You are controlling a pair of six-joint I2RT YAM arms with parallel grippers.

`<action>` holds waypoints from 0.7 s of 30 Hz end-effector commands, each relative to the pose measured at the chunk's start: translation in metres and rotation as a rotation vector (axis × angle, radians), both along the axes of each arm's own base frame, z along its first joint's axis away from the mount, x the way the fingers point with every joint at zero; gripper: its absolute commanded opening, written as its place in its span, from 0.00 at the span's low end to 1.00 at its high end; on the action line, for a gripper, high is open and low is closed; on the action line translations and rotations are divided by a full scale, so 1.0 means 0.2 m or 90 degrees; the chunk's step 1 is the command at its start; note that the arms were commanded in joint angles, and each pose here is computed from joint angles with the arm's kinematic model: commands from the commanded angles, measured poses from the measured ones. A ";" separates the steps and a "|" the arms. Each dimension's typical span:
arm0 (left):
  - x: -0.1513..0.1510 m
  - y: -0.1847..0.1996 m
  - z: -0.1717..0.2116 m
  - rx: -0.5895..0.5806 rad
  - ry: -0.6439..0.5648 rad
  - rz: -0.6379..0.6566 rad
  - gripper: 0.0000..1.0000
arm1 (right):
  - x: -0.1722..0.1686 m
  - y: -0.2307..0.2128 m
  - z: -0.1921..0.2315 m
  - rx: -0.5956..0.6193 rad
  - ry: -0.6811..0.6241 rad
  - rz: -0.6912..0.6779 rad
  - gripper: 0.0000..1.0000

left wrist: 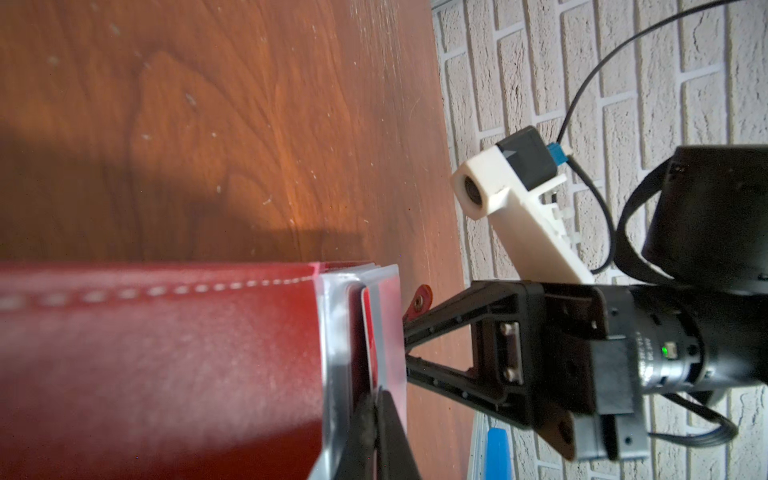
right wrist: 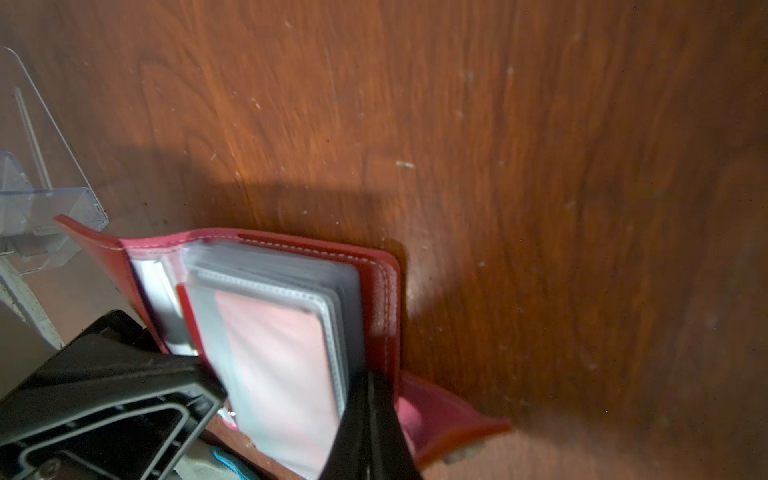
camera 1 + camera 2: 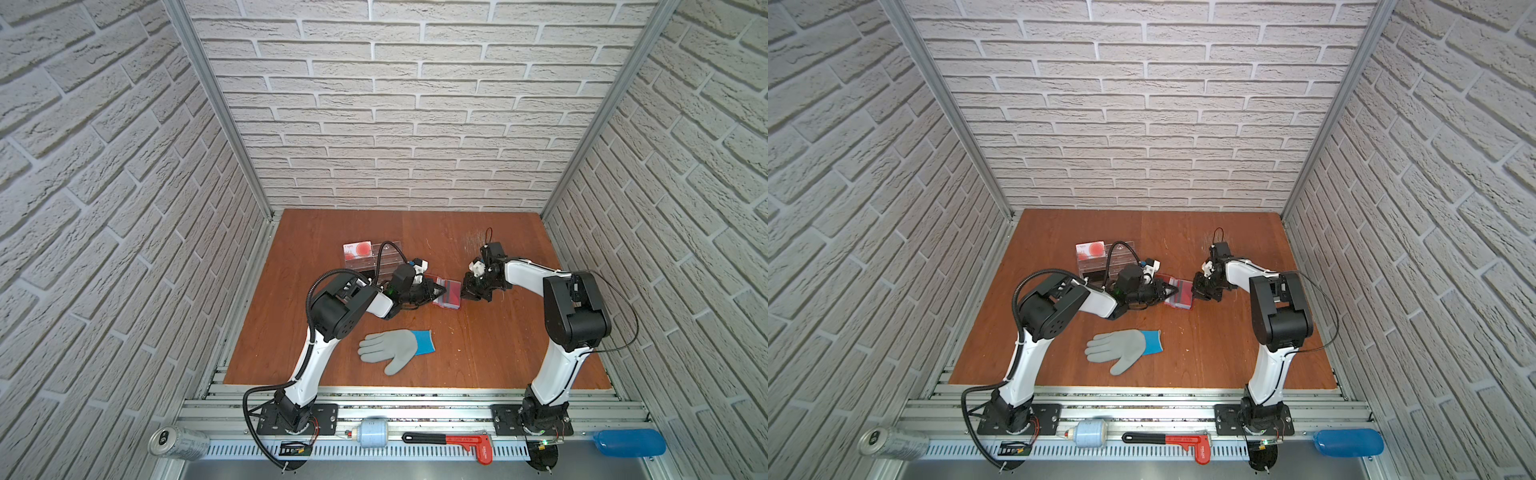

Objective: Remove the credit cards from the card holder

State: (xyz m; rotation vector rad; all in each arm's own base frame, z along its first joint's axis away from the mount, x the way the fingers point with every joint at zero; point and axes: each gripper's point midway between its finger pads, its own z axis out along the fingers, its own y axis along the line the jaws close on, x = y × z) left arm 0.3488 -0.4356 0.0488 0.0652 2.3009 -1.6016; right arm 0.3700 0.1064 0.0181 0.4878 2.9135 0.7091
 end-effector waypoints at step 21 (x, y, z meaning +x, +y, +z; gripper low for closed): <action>-0.23 -0.11 0.11 -0.027 -0.035 -0.124 0.00 | 0.08 0.06 -0.14 -0.017 -0.042 0.023 0.07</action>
